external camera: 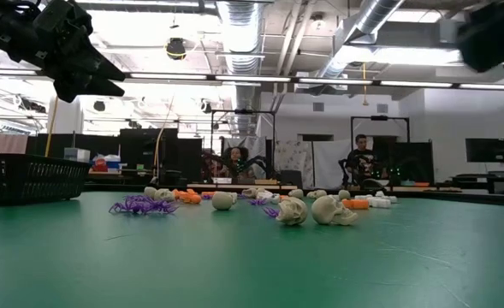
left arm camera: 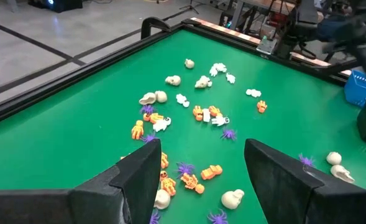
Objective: Sort Halloween decoration
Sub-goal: Put the white skull toy into the blue basket
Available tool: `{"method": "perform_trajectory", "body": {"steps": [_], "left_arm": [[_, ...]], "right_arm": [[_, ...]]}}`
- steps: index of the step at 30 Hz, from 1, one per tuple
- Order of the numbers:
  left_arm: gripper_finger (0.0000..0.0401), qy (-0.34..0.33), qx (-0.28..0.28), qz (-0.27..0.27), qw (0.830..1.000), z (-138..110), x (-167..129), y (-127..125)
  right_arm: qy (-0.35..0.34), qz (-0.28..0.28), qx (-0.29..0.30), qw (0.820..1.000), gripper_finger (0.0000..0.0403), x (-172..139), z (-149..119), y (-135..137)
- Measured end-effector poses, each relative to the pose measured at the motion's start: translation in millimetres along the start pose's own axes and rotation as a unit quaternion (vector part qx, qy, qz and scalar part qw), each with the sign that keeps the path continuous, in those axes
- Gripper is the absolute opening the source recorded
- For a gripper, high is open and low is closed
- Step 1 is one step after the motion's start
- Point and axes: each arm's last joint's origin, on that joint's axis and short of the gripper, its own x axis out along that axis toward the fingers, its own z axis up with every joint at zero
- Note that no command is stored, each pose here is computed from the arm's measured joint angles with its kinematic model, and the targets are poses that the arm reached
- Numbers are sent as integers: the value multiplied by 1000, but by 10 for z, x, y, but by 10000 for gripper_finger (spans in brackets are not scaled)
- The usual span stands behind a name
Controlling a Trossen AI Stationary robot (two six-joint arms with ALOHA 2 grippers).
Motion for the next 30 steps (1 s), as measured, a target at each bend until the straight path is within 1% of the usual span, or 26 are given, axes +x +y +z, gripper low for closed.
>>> {"method": "perform_trajectory", "body": {"steps": [3, 5, 8, 12, 16, 21, 26, 30], "left_arm": [[221, 0, 0, 0, 1000, -1, 0, 0], [221, 0, 0, 0, 1000, -1, 0, 0], [221, 0, 0, 0, 1000, -1, 0, 0], [221, 0, 4, 0, 1000, -1, 0, 0], [221, 0, 6, 1, 1000, -1, 1, 0], [221, 0, 7, 1, 1000, -1, 1, 0], [221, 0, 6, 1, 1000, -1, 0, 0], [221, 0, 6, 1, 1000, -1, 0, 1]], "right_arm": [[69, -6, 47, 997, 80, 28, -156, 7], [103, -16, 76, 992, 80, 43, -258, 8], [133, -38, 111, 984, 80, 58, -402, -8], [158, -89, 150, 972, 80, 63, -597, -75], [151, -135, 173, 964, 80, 60, -738, -157], [103, -154, 169, 968, 81, 54, -824, -228], [85, -180, 168, 965, 125, 83, -848, -279], [90, -177, 161, 967, 147, 123, -867, -267]]}}
